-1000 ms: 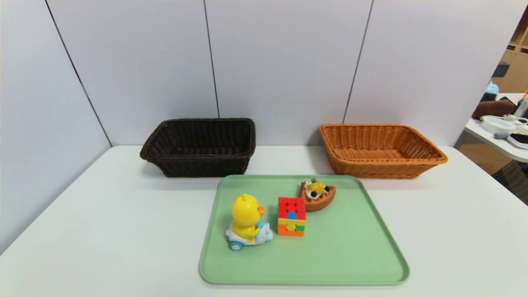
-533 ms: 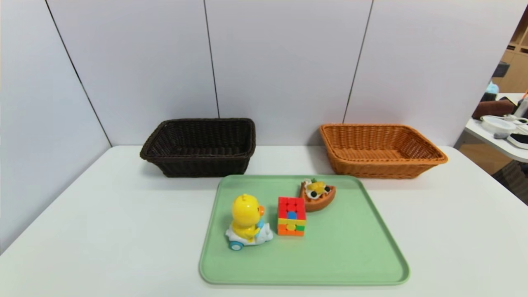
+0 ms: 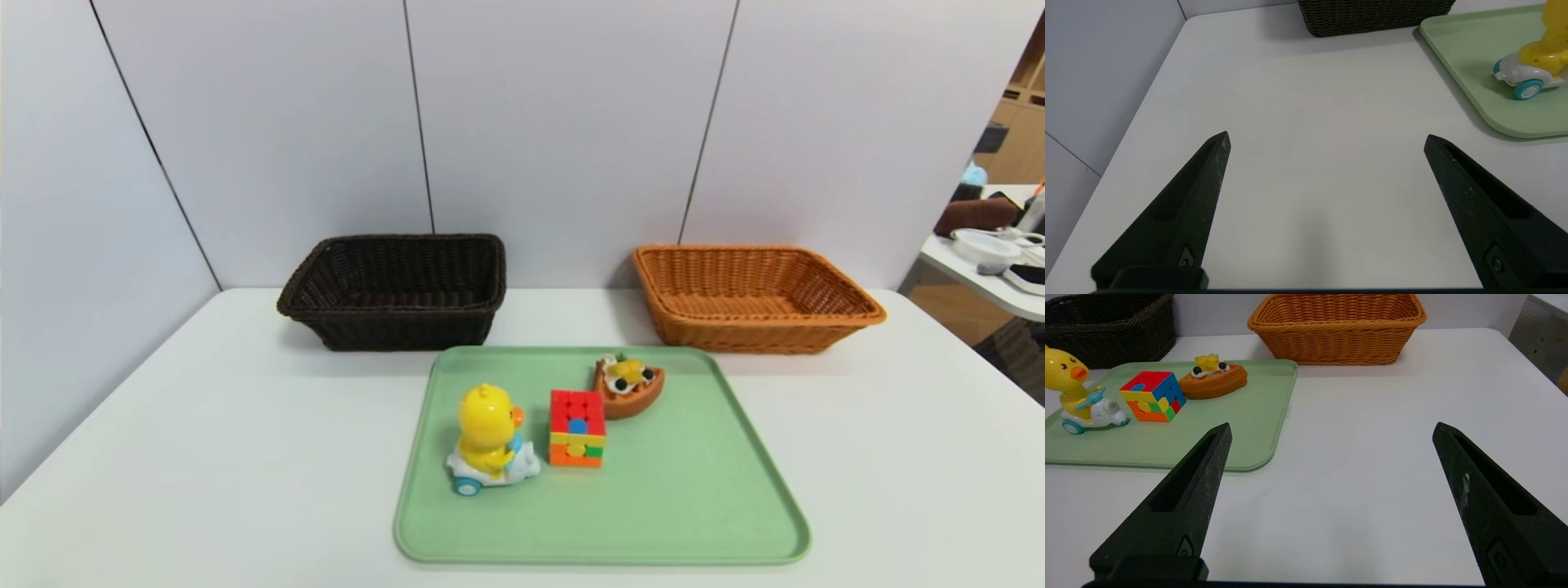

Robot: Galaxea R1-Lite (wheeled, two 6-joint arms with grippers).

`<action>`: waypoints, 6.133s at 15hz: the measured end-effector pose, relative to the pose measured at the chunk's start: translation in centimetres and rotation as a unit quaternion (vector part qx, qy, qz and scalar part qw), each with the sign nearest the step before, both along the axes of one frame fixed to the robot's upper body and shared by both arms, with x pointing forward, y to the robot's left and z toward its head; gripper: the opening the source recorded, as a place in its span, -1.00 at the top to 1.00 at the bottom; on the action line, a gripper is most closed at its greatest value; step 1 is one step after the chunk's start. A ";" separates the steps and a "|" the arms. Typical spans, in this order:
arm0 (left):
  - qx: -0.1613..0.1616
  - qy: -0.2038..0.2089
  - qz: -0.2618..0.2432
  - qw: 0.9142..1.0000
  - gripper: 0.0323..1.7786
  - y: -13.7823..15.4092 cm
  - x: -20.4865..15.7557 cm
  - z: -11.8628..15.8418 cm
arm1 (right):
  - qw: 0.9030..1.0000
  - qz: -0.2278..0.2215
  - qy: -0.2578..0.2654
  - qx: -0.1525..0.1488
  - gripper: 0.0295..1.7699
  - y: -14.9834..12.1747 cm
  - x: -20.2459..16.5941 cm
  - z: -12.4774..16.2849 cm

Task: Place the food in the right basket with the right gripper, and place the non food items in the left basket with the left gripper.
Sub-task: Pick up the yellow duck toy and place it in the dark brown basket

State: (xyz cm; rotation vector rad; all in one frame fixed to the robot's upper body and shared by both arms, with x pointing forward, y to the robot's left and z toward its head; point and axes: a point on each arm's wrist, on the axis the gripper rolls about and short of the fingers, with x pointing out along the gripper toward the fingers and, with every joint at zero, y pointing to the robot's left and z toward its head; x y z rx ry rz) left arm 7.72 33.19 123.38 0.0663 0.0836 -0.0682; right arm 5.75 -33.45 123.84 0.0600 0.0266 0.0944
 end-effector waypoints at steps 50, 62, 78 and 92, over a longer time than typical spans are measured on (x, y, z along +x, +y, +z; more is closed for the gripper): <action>0.079 0.114 -0.558 0.818 -0.90 -7.7 26.5 -0.1 | 0.950 0.172 0.261 0.002 -0.92 1.5 13.5 4.7; 0.062 0.119 -0.616 0.776 -0.90 -12.5 29.5 -1.7 | 0.953 0.170 0.250 0.000 -0.92 1.5 13.0 4.8; 0.071 0.094 -0.652 0.749 -0.90 -16.3 30.6 -4.2 | 0.954 0.168 0.249 0.001 -0.92 1.4 12.0 4.2; 0.073 0.088 -0.655 0.747 0.16 -16.6 30.7 -4.3 | 0.955 0.167 0.244 0.001 -0.92 1.3 11.6 4.0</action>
